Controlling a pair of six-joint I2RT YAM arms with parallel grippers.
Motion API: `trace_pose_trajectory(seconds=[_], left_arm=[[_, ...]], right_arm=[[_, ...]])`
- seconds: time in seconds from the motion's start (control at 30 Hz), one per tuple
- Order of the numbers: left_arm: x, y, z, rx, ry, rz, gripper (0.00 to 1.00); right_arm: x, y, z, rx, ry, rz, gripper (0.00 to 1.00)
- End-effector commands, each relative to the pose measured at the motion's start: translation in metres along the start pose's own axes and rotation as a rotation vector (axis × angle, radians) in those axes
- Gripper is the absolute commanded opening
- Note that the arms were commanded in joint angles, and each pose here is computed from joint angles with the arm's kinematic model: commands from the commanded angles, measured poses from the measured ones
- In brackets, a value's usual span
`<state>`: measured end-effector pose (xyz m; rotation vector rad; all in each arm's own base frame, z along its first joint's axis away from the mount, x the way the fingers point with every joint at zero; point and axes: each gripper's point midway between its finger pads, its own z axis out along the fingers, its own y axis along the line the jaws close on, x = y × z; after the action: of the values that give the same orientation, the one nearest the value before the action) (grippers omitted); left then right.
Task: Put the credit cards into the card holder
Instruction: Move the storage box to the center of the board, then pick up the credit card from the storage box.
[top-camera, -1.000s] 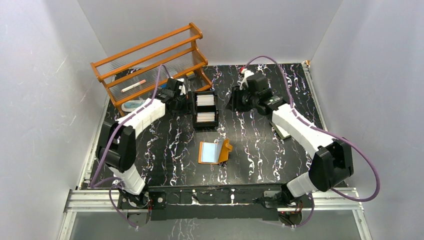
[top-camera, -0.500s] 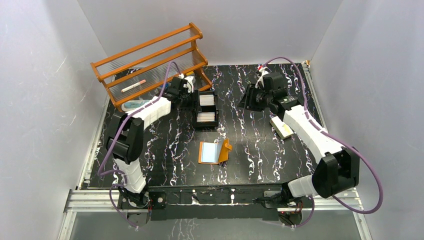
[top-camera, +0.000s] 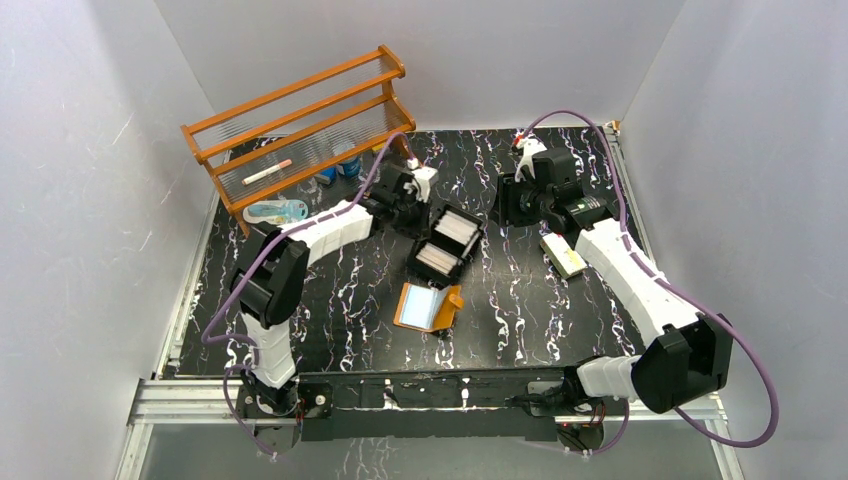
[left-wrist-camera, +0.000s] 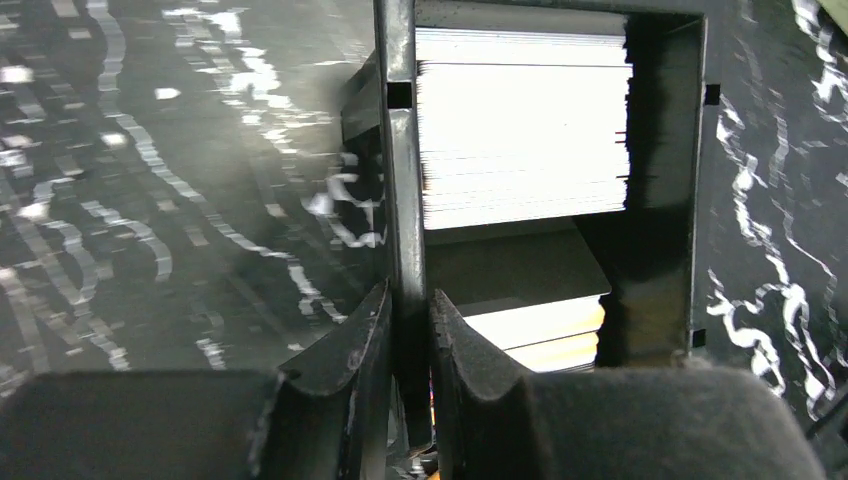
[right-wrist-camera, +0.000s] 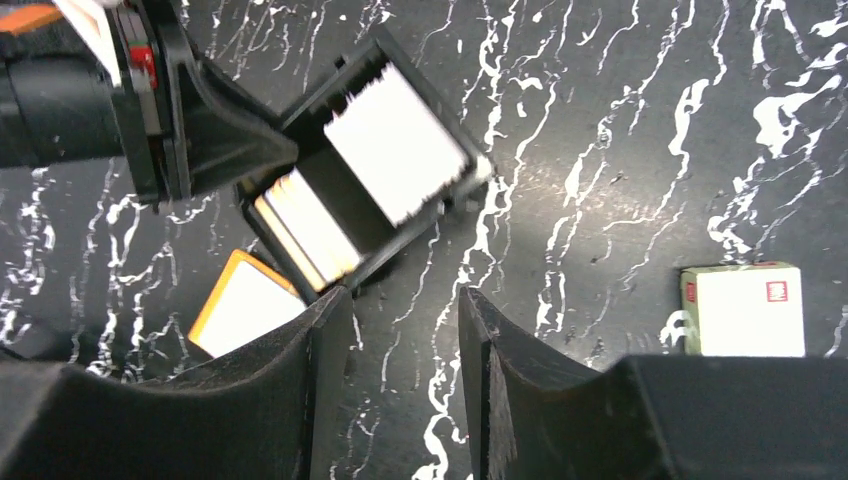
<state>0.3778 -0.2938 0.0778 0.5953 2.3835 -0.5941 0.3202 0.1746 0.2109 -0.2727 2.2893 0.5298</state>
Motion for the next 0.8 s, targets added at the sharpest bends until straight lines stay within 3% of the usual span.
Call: trace_pose_trajectory(seconds=[0.0,0.07,0.13,0.37,0.57,0.77], left_arm=[[-0.036,-0.035,-0.009,0.107,-0.091,0.036,0.21],[-0.036,-0.034,-0.005,0.096,-0.072,0.002,0.4],[-0.039,-0.032,-0.008,0.07,-0.071,-0.036,0.48],[-0.045,-0.022,-0.06,-0.068,-0.138,-0.217,0.5],[0.008,-0.043,-0.095,0.029,-0.095,-0.378,0.48],[0.051,-0.046,-0.12,0.044,-0.069,-0.426,0.49]], right_arm=[[-0.011,-0.012,-0.007,0.053,-0.03,-0.118,0.53],[-0.008,-0.011,-0.001,0.049,-0.005,-0.122,0.53],[-0.008,-0.009,0.006,0.05,-0.001,-0.127,0.53],[0.008,0.013,0.041,0.1,0.055,-0.264,0.58],[0.019,0.015,0.071,0.183,0.089,-0.422,0.62],[0.032,0.02,0.088,0.207,0.087,-0.566,0.62]])
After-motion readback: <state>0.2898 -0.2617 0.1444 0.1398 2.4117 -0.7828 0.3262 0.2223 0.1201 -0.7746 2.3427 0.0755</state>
